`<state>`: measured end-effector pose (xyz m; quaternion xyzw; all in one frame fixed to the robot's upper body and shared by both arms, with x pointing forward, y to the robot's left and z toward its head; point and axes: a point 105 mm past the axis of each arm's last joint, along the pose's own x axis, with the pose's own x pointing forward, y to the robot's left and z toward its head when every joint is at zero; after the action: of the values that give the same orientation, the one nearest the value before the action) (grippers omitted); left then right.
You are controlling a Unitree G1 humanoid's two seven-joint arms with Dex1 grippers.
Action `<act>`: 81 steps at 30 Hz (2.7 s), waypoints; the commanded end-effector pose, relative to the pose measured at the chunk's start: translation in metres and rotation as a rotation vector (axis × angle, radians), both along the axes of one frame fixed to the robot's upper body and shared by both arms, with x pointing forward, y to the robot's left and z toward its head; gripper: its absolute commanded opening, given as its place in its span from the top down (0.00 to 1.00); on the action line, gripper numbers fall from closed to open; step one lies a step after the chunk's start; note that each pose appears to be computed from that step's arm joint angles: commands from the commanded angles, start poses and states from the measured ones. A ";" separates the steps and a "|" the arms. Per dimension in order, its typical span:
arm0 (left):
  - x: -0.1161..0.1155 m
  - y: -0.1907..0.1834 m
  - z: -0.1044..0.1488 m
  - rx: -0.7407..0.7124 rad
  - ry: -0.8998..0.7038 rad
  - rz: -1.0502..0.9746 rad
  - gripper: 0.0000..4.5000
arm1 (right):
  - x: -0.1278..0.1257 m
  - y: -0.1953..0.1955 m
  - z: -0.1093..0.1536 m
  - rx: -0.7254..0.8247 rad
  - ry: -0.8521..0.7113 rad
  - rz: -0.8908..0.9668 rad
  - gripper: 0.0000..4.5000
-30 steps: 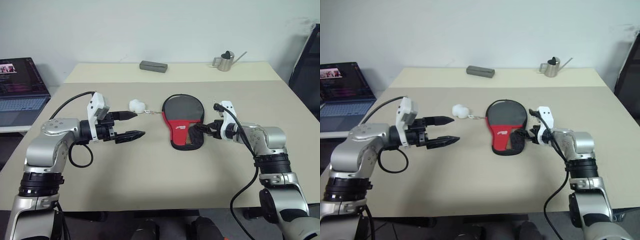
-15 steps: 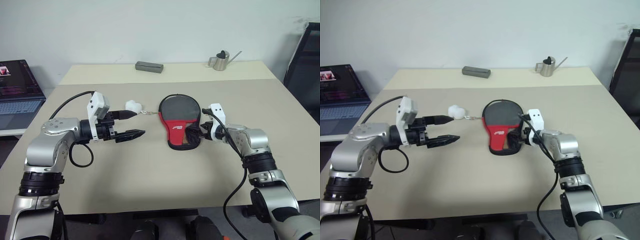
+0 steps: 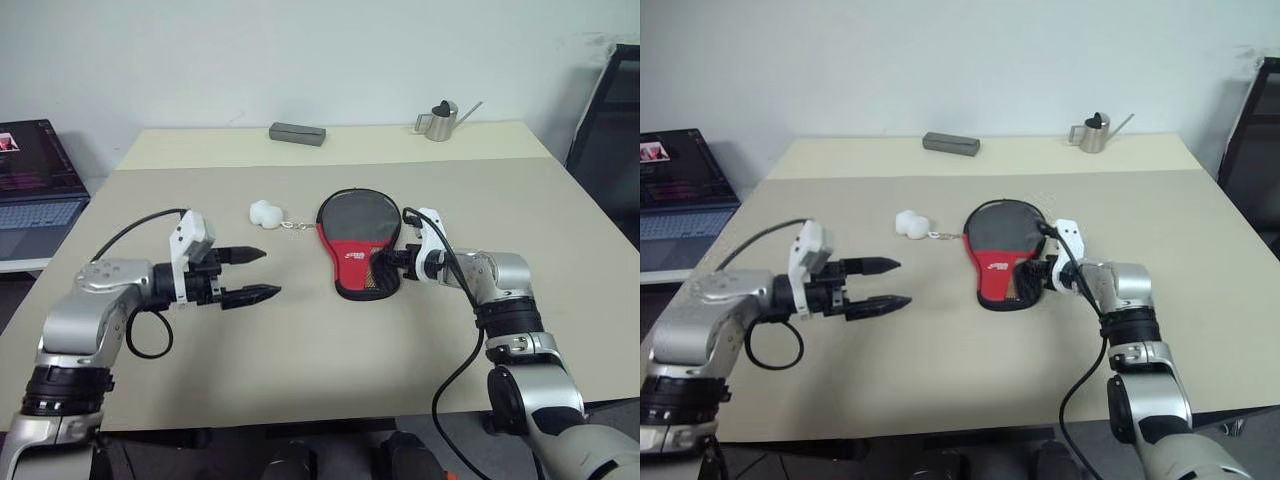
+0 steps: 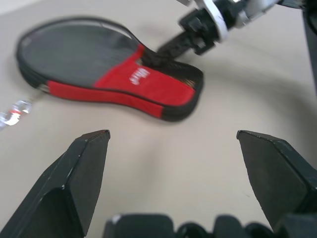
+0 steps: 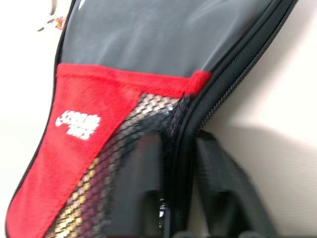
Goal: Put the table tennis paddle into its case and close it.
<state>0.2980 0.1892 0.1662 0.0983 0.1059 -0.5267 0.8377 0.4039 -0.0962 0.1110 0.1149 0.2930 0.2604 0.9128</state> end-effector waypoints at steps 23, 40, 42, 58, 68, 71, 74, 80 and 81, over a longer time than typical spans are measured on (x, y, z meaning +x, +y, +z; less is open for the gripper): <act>-0.062 0.003 0.012 0.033 0.034 -0.149 0.00 | -0.039 0.017 -0.001 0.022 0.094 0.092 0.99; -0.076 0.000 0.010 0.088 0.113 -0.242 0.00 | -0.118 0.006 -0.025 -0.003 0.193 0.205 0.99; -0.077 -0.002 0.009 0.091 0.114 -0.250 0.00 | -0.124 0.009 -0.026 0.008 0.193 0.213 0.99; -0.085 -0.008 0.009 0.094 0.164 -0.318 0.00 | -0.175 0.022 -0.040 0.090 0.258 0.213 0.99; -0.083 -0.008 0.009 0.094 0.167 -0.324 0.00 | -0.181 0.014 -0.042 0.072 0.293 0.197 0.99; -0.082 -0.008 0.009 0.092 0.164 -0.321 0.00 | -0.182 0.013 -0.041 0.070 0.296 0.197 0.99; -0.082 -0.009 0.009 0.089 0.161 -0.320 0.00 | -0.182 0.013 -0.040 0.070 0.302 0.196 0.99; -0.080 -0.010 0.009 0.088 0.155 -0.319 0.00 | -0.182 0.015 -0.038 0.076 0.320 0.178 0.99; -0.080 -0.010 0.008 0.088 0.154 -0.319 0.00 | -0.182 0.015 -0.037 0.076 0.322 0.167 0.99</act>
<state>0.2198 0.1824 0.1695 0.1001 0.1866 -0.6445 0.7347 0.2320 -0.0861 0.0799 0.1644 0.4123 0.3146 0.8390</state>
